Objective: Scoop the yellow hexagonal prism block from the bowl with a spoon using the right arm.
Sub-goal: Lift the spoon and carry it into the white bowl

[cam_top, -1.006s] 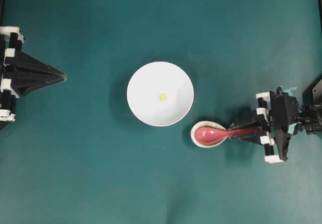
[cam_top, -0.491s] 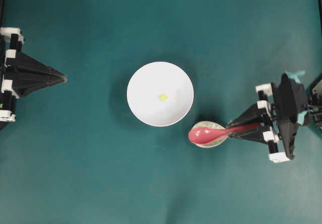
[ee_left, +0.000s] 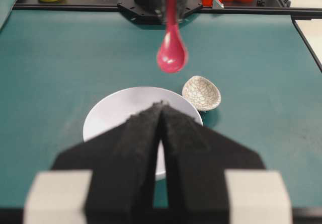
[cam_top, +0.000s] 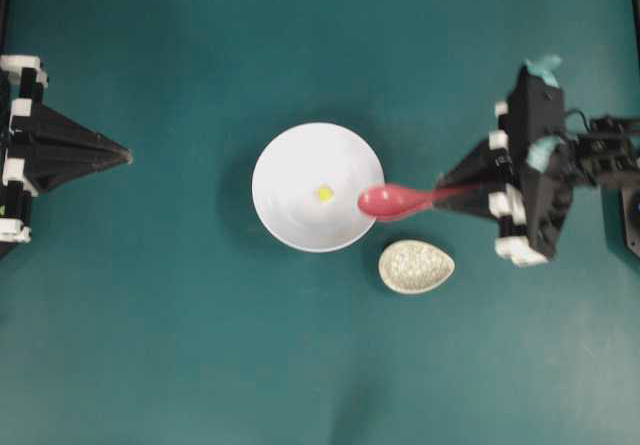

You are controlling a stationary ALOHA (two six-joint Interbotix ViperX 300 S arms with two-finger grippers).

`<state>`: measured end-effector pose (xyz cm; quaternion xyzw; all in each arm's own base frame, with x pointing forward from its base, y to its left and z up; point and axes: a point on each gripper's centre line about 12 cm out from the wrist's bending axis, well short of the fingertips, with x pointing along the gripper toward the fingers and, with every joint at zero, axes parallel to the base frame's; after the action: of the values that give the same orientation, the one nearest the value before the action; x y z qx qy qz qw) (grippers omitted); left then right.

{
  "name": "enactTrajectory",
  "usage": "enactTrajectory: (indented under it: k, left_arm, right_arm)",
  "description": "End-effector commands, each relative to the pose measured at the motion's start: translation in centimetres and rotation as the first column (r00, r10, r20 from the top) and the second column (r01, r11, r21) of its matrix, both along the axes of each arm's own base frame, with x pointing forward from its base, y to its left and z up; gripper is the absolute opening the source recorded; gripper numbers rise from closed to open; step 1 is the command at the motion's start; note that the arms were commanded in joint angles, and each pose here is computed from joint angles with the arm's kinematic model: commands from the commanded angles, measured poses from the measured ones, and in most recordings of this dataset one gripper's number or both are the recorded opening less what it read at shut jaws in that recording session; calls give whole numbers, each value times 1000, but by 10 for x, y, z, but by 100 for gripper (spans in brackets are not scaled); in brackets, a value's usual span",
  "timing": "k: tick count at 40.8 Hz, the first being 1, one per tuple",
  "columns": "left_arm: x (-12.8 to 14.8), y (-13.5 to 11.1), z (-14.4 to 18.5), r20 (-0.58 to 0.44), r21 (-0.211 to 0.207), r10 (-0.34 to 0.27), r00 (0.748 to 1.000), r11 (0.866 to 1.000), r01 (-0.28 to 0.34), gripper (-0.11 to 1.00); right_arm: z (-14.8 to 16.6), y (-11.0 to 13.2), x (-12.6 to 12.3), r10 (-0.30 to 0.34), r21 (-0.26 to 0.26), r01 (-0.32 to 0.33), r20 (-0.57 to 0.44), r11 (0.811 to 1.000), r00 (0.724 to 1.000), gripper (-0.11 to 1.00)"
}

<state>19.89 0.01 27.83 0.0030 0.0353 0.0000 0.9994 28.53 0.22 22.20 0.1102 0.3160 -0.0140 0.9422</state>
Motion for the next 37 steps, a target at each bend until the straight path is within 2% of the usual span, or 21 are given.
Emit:
enactTrajectory:
  k: [1,7,12,22,26,30,37]
  left_arm:
    - [3,0,9,23,3,1,1000,1000,-1,-1]
    - [3,1,9,23,3,2,1000,1000,-2,-1]
    - [3,0,8,20,3,1,1000,1000,-1,-1]
    - [3,0,9,21,-6,1,1000,1000,-1,-1]
    - [3,0,8,18,-6,1,1000,1000,-1,-1]
    - [3,0,7,17,-6,1,1000,1000,-1,-1]
    - [3,0,8,20,-6,1,1000,1000,-1,-1]
  right_arm:
    - [17,-6,12,-5,-4,4,-4,1000,1000,22]
    - [25,-12,29,11,-15,-12,-88,1000,996,22]
    - [23,-17,41,21,-10,-23,-193,1000,981,22]
    - [19,-21,68,51,23,-46,-354,999,934,22]
    - [16,-20,77,69,39,-58,-418,998,906,22]
    - [16,-20,83,77,54,-59,-456,997,887,22]
    - [17,-22,92,72,64,-47,-476,997,876,22]
